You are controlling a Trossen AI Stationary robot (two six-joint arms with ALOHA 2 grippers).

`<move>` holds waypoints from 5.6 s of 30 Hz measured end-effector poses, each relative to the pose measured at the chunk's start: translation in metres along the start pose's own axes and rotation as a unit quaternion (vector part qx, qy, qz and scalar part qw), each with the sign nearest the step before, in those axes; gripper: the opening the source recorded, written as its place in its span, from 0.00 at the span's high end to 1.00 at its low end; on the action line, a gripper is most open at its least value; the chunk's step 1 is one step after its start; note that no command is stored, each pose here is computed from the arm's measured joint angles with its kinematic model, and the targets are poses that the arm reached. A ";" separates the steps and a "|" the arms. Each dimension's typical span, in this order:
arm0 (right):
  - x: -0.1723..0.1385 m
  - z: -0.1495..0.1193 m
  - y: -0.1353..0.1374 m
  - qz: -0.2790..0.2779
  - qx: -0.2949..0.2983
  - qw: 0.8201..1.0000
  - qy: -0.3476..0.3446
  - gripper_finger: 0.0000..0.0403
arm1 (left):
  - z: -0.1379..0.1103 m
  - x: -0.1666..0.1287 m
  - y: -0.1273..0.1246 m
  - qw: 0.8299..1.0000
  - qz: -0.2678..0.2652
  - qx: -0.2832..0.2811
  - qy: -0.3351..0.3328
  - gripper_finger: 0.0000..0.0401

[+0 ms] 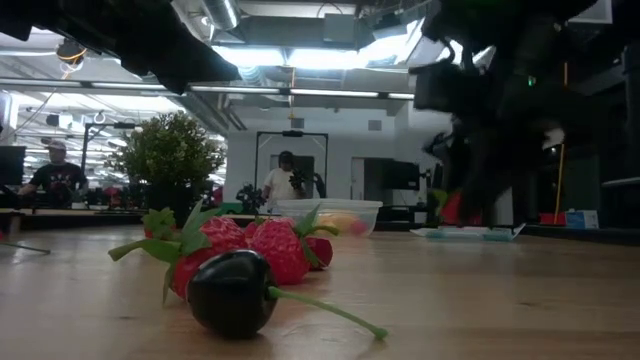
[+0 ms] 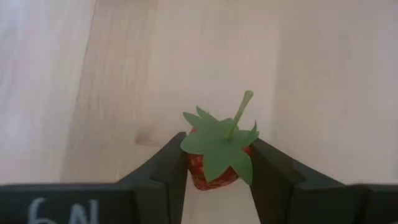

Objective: Pick and placing Produce into tupperware
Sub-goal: Put the red strawberry into the transparent container

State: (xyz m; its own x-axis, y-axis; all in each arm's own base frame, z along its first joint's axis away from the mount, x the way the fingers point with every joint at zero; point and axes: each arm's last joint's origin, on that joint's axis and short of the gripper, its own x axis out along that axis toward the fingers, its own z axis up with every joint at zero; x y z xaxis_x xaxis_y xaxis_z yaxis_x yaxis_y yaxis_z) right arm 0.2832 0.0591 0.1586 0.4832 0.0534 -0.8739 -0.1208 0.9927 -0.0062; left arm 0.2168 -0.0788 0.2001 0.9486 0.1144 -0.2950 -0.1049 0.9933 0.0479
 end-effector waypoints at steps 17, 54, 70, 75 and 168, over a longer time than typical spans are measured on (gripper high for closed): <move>-0.060 0.012 -0.013 -0.042 0.033 0.992 -0.112 0.66 | 0.000 0.000 0.000 1.000 0.000 0.000 0.000 0.86; -0.071 -0.114 -0.014 0.070 -0.010 0.882 -0.465 0.66 | 0.000 0.000 0.000 1.000 0.002 0.000 -0.001 0.91; -0.067 -0.120 -0.023 -0.046 0.099 0.883 -0.456 0.66 | 0.000 0.000 0.000 1.000 0.003 0.000 -0.001 0.97; -0.065 -0.123 -0.028 -0.117 0.138 0.880 -0.439 0.66 | 0.000 0.000 0.000 1.000 0.003 0.000 -0.001 0.98; 0.008 0.071 -0.217 0.034 -0.050 0.997 -0.054 0.66 | -0.004 0.003 0.009 0.999 0.036 0.008 0.024 0.83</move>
State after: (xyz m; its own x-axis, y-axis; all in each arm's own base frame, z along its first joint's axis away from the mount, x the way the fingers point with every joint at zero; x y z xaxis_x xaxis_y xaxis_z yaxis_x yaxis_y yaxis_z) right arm 0.3744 -0.1482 0.1874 0.5608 0.1377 -0.8164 -0.2398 0.9708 -0.0009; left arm 0.2178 -0.0690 0.1955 0.9235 0.1865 -0.3352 -0.1672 0.9822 0.0858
